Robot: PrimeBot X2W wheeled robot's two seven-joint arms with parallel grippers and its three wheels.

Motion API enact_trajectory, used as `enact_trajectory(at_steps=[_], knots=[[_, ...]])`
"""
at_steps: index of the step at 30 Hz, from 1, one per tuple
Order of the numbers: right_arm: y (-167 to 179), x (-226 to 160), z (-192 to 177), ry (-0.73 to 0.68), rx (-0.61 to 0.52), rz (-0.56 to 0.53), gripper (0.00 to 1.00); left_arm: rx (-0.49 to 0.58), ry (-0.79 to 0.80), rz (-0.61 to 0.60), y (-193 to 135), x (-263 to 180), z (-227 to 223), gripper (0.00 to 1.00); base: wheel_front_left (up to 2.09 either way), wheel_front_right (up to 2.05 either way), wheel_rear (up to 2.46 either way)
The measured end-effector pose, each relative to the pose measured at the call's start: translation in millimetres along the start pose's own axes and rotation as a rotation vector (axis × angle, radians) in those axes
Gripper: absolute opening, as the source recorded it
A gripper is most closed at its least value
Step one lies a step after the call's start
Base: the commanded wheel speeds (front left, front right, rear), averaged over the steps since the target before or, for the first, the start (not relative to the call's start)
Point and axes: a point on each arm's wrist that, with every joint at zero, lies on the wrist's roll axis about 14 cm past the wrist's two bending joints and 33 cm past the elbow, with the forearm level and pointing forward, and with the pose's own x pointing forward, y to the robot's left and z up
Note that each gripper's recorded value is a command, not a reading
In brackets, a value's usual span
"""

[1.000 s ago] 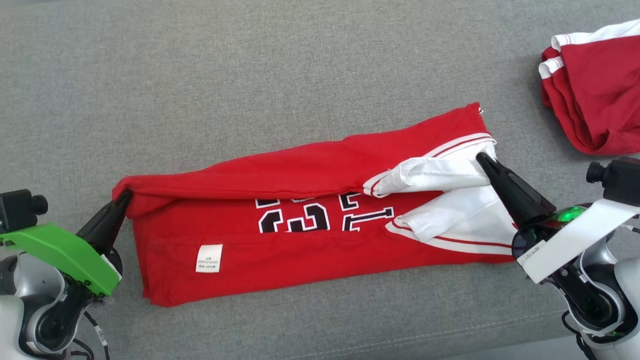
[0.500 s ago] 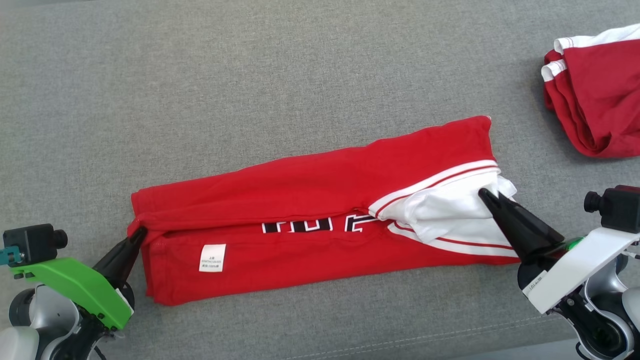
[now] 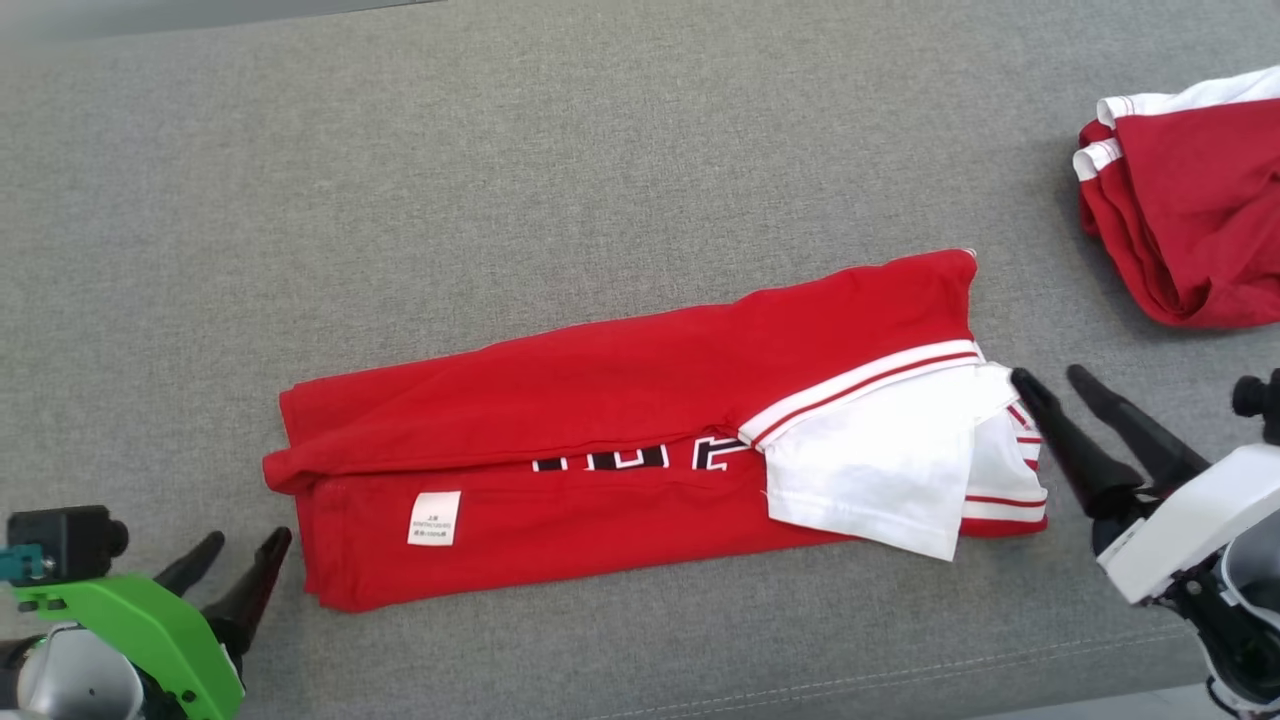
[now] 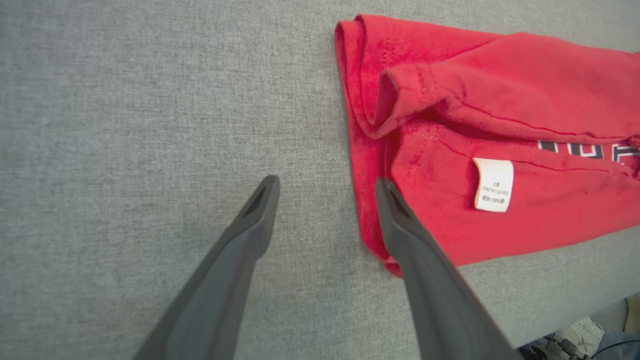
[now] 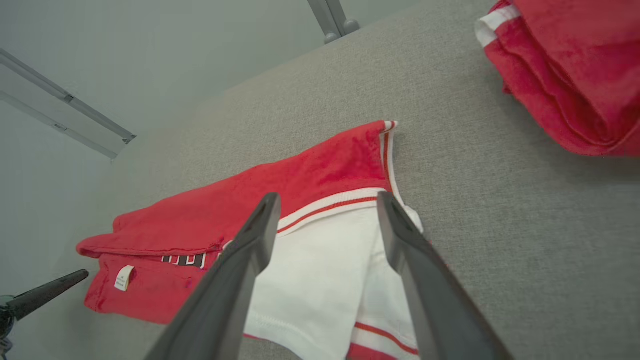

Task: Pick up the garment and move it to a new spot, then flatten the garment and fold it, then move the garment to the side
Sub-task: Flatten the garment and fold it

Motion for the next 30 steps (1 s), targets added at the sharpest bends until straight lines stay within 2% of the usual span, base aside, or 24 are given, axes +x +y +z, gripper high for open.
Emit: enact_trajectory(at_steps=[4,10,15,21,30], knots=[[-21,2,-2,0.037,-0.041,-0.064,1.00,0.033,-0.072,0.005,-7,-6,14,1.00,0.00,0.00,0.00],[-36,15,-12,0.118,-0.096,-0.095,1.00,0.009,-0.338,0.015,-21,-23,61,1.00,0.00,0.00,0.00],[-43,27,-37,0.226,-0.112,-0.106,1.00,0.036,-0.534,0.074,-17,-45,92,1.00,0.00,0.00,0.00],[-47,42,-59,0.314,-0.144,-0.115,1.00,0.035,-0.655,0.111,-15,-67,102,1.00,0.00,0.00,0.00],[-36,73,-72,0.369,-0.177,-0.077,1.00,0.001,-0.686,0.195,3,-84,89,1.00,0.00,0.00,0.00]])
